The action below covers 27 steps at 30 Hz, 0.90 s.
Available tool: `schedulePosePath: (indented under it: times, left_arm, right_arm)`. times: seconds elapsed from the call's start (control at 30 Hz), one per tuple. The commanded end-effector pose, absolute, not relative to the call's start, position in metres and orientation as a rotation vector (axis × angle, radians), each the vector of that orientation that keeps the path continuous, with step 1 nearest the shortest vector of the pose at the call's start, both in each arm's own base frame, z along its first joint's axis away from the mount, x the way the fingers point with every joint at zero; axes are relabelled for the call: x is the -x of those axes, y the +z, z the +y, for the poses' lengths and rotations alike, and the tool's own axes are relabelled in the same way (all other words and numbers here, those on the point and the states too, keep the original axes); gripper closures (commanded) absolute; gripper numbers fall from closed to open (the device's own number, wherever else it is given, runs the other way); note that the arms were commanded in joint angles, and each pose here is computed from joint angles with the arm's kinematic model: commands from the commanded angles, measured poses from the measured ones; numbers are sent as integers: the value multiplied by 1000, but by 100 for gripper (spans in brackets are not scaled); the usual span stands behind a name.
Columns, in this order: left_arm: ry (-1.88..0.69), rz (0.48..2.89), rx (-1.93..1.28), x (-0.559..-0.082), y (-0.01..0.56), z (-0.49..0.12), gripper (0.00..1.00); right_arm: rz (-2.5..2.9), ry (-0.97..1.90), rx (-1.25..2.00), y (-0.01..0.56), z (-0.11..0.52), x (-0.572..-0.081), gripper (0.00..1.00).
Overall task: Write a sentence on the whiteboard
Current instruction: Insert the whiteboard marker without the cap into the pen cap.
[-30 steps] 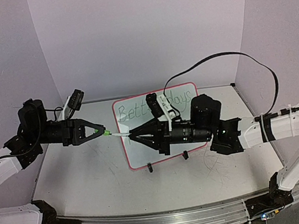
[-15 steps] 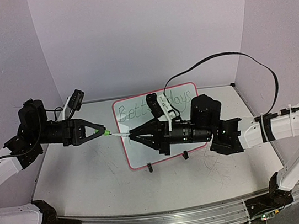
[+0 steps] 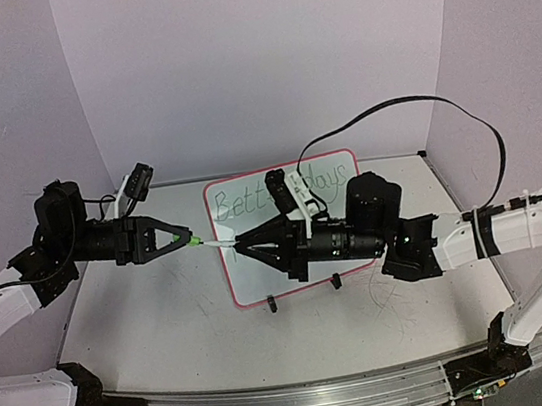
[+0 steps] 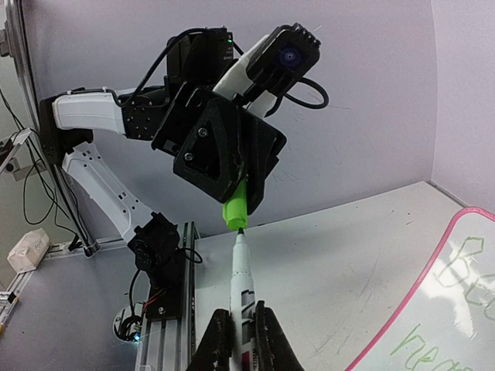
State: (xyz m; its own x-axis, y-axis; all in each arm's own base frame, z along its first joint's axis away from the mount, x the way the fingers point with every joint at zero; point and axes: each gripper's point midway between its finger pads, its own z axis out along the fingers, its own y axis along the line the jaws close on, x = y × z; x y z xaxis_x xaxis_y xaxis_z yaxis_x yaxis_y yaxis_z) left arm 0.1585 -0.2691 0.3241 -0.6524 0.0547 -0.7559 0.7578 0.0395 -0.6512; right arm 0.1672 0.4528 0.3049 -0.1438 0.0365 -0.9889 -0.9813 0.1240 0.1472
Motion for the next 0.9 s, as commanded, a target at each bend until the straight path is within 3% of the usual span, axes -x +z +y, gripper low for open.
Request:
schedulePosePath:
  times: [0.0,0.87]
  left_arm:
    - [-1656,1730,-850,-157,327,-270,100]
    - [-1629,1715,-795,-159,336,-266,100]
  right_arm:
    - [1268,1249,972,336,444,-162,100]
    - [1250,1358,851,329,467,-170,100]
